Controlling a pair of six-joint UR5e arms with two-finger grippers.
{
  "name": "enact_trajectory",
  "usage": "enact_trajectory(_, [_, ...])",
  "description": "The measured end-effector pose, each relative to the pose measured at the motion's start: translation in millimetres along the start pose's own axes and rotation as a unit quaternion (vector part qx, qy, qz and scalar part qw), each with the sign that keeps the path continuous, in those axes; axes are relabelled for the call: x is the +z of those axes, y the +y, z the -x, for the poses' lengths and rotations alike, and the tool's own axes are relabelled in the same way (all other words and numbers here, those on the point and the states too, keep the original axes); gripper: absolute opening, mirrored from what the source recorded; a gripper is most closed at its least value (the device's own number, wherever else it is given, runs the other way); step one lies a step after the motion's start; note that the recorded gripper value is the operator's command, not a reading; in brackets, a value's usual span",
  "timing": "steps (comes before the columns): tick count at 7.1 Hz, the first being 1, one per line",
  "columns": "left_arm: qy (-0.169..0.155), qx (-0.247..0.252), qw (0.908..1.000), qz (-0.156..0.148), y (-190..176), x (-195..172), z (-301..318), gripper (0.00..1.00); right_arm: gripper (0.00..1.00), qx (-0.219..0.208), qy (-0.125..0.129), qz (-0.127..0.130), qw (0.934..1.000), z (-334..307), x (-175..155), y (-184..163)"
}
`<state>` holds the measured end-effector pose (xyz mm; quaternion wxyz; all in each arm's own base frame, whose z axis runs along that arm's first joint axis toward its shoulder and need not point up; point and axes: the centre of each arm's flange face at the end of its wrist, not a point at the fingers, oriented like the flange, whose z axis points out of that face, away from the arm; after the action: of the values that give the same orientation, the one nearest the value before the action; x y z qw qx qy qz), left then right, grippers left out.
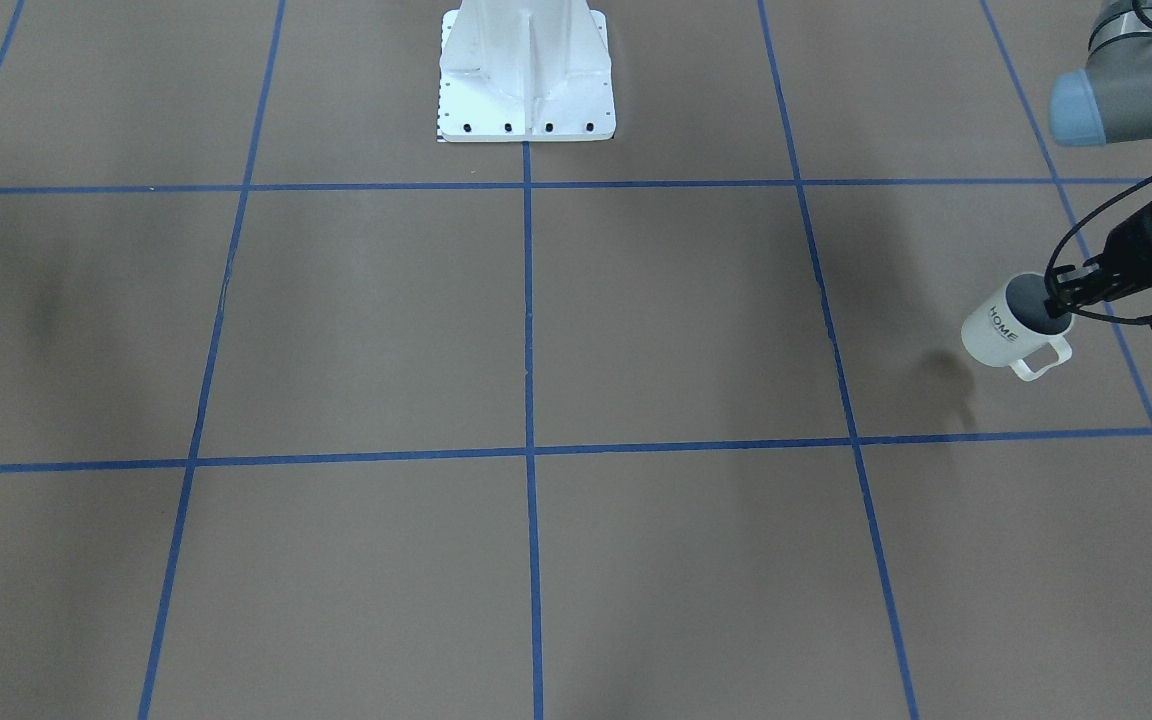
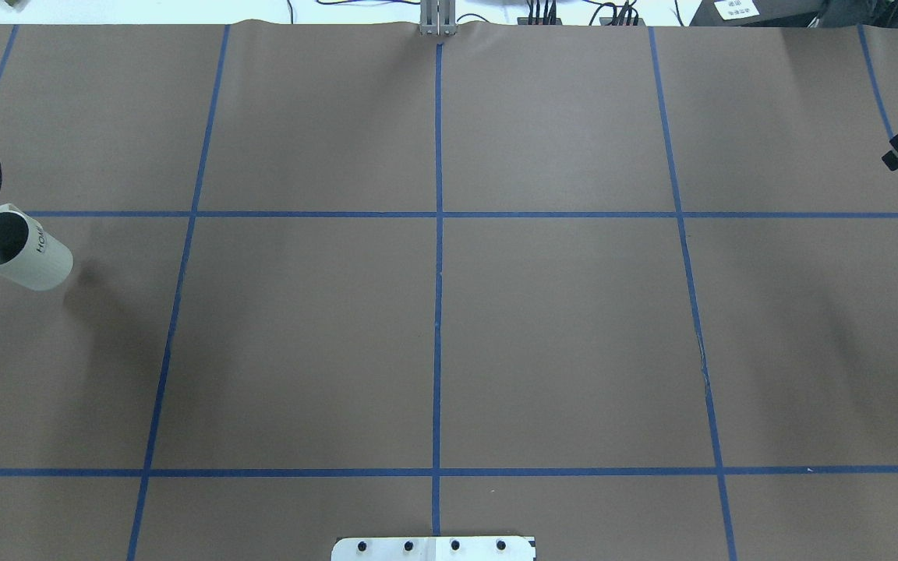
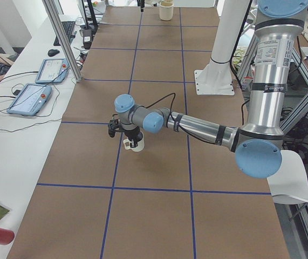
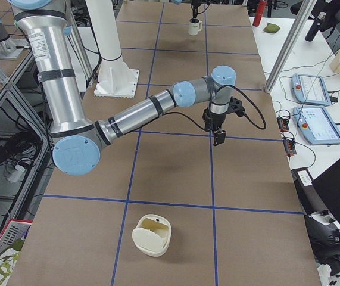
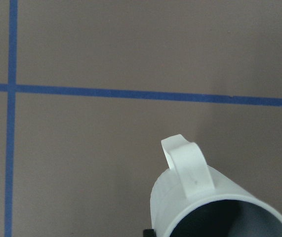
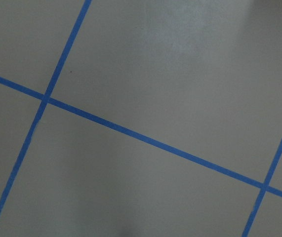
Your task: Left arm hands cup to right arm to dump lemon
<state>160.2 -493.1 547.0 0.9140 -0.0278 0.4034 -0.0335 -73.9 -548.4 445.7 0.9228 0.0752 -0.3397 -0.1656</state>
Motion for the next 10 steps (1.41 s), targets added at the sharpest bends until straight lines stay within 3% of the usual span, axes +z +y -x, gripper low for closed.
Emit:
enact_trajectory(2, [0.012,-0.004,0.9999,-0.003,25,7,-1,0.0,1.0,0.009,0.004,0.004,0.9999,-5,4,7])
enact_trajectory(5, [0.004,0.007,0.9999,0.015,42,25,-8,0.0,1.0,0.01,0.008,0.004,0.9999,-6,4,9])
enact_trajectory(6, [0.0,0.008,0.9997,0.021,45,30,-10,0.9,1.0,0.01,0.007,0.004,0.9999,-6,4,9])
enact_trajectory(7, [-0.003,0.007,0.9996,0.025,46,33,-10,1.0,1.0,0.011,0.007,0.004,0.9999,-6,4,9])
enact_trajectory(10, [0.005,0.014,0.9997,0.021,48,19,-19,1.0,1.0,0.013,0.009,0.006,0.9999,-9,6,12])
